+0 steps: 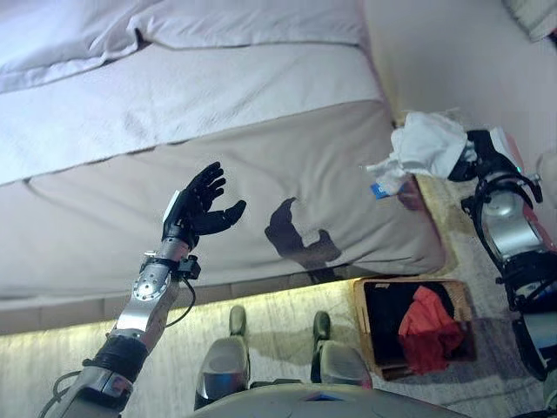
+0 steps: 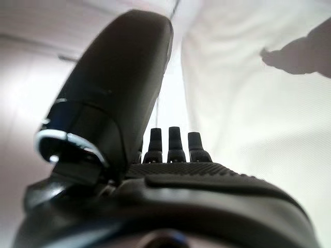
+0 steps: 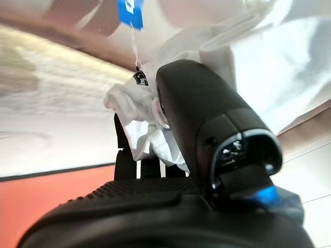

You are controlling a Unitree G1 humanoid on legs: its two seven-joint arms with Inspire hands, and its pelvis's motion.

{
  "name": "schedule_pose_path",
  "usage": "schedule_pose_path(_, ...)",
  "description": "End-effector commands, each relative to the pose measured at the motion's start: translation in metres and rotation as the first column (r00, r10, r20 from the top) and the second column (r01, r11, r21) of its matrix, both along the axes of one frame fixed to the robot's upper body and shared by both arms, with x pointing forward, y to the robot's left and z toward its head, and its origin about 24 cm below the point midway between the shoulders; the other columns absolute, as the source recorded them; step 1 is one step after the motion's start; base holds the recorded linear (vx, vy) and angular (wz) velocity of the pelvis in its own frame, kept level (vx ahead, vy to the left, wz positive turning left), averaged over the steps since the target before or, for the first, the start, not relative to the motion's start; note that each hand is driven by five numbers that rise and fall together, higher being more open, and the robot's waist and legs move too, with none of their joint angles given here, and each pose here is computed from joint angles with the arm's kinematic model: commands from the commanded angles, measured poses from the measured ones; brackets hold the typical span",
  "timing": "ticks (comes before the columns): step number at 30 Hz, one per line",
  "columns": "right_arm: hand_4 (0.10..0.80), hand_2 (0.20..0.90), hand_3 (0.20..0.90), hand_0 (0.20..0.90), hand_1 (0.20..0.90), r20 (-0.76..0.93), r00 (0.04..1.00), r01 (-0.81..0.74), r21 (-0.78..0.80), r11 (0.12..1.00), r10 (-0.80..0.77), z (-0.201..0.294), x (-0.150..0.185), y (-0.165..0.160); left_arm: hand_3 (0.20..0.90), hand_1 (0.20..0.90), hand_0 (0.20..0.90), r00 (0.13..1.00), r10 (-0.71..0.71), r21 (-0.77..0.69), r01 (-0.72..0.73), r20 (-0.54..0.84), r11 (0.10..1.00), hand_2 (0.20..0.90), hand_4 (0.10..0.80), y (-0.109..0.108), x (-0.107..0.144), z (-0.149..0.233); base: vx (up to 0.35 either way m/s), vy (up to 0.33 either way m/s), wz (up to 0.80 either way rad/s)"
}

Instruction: Pick up the clothes from the bed and place them into the basket

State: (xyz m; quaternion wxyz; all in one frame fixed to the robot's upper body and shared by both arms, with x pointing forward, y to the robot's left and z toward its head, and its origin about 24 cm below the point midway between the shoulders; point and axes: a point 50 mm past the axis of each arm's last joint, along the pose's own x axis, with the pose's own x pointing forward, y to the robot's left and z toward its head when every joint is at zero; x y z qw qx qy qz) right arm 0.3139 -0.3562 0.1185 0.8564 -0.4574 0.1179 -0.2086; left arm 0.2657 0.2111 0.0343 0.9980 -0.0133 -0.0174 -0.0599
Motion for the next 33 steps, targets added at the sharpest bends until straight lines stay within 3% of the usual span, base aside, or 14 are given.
schedule_pose_path(1, 0.100, 0.300, 0.200, 0.300, 0.300, 0.062, 0.997, 0.050, -0.112, 0.992, -0.043, 0.025, -0.015, -0.022, 0.900, 0.900, 0.900, 0.999, 0.006, 0.006, -0.006, 0.045, 1.000, 0.900, 0.800, 0.002, -0.001, 0.001, 0.007, 0.000, -0.35)
schedule_pose_path(6, 0.100, 0.300, 0.200, 0.300, 0.300, 0.024, 0.996, 0.083, -0.051, 0.995, -0.082, 0.006, -0.029, -0.028, 0.900, 0.900, 0.900, 1.000, 0.032, 0.044, -0.032, 0.000, 0.999, 0.900, 0.800, 0.000, 0.003, -0.006, -0.020, -0.001, -0.35)
schedule_pose_path(10, 0.100, 0.300, 0.200, 0.300, 0.300, -0.098, 0.987, 0.130, 0.002, 0.991, -0.129, -0.023, -0.052, -0.042, 0.900, 0.900, 0.900, 0.995, 0.035, 0.086, -0.027, -0.095, 0.996, 0.900, 0.800, -0.001, -0.001, -0.021, 0.038, 0.007, -0.31)
schedule_pose_path(17, 0.100, 0.300, 0.200, 0.300, 0.300, -0.195, 0.953, 0.248, 0.063, 0.967, -0.232, -0.063, -0.083, -0.056, 0.900, 0.900, 0.900, 0.993, 0.017, 0.096, -0.006, -0.113, 0.995, 0.900, 0.800, -0.005, 0.001, -0.021, 0.008, -0.034, -0.20)
schedule_pose_path(30, 0.100, 0.300, 0.200, 0.300, 0.300, -0.162, 0.956, 0.261, 0.088, 0.961, -0.245, -0.075, -0.077, -0.051, 0.900, 0.900, 0.900, 0.995, -0.080, 0.091, 0.086, -0.062, 0.992, 0.900, 0.800, -0.028, 0.011, -0.011, -0.046, -0.029, -0.12)
schedule_pose_path(31, 0.240, 0.420, 0.340, 0.420, 0.420, -0.154, 0.957, 0.260, 0.085, 0.962, -0.245, -0.073, -0.075, -0.051, 0.900, 0.900, 0.900, 0.995, -0.082, 0.090, 0.087, -0.059, 0.992, 0.900, 0.800, -0.029, 0.012, -0.011, -0.060, 0.015, -0.12)
schedule_pose_path(33, 0.800, 0.900, 0.900, 0.900, 0.900, -0.134, 0.960, 0.259, 0.081, 0.962, -0.247, -0.069, -0.071, -0.051, 0.900, 0.900, 0.900, 0.995, -0.082, 0.086, 0.087, -0.056, 0.993, 0.900, 0.800, -0.030, 0.012, -0.011, -0.017, 0.032, -0.06)
